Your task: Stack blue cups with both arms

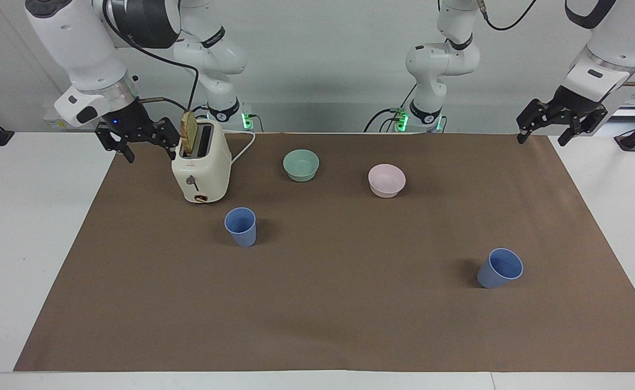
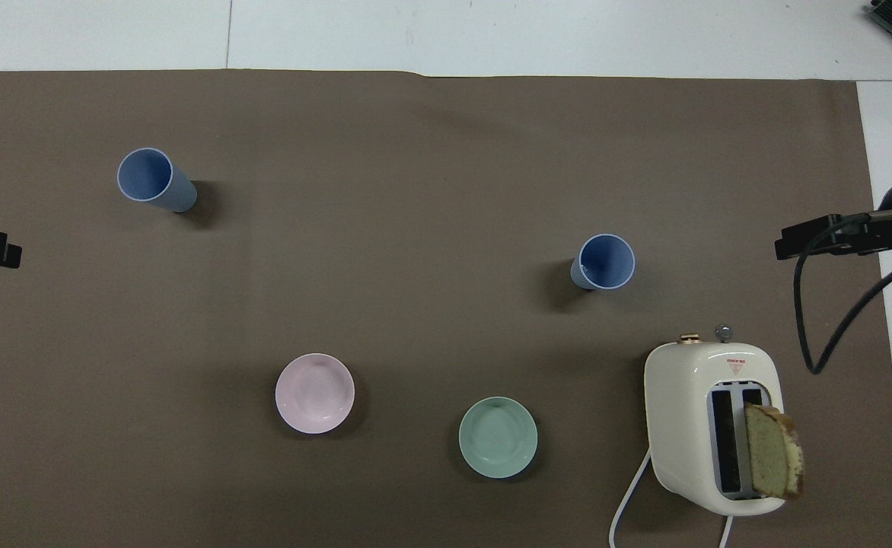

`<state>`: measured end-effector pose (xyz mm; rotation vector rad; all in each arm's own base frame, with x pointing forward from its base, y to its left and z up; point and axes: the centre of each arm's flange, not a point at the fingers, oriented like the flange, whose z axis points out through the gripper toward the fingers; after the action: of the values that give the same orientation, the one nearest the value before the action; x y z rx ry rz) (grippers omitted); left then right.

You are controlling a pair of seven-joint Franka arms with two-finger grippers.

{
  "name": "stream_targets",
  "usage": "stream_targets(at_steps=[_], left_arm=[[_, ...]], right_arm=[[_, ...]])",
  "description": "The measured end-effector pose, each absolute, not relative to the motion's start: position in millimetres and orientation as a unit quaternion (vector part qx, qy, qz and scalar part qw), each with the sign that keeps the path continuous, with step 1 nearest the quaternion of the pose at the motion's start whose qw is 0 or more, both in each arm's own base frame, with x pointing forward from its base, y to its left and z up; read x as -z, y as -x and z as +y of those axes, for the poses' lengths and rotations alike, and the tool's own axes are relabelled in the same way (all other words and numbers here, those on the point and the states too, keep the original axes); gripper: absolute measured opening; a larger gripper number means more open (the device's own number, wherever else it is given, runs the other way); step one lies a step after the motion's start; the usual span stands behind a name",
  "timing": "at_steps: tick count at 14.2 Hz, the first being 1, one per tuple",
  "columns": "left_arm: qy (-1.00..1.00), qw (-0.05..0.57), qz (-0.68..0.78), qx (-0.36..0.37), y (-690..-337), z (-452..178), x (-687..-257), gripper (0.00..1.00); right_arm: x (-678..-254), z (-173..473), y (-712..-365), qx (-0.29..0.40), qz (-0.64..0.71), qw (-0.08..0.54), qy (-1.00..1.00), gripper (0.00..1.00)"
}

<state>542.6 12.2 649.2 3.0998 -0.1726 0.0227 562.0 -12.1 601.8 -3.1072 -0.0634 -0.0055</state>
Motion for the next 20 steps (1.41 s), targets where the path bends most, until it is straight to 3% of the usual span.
stream_targets(at_steps=[15,20], left_arm=[[-0.998,0.017,-0.059,-0.029,-548,8,-653,1.0],[-0.997,0.014,-0.058,-0.056,-572,8,-636,1.0]], right_arm=[[-602,-12,-562,0.002,-0.02,0.017,1.0,1.0],[-602,-12,-562,0.002,-0.02,0.017,1.0,1.0]])
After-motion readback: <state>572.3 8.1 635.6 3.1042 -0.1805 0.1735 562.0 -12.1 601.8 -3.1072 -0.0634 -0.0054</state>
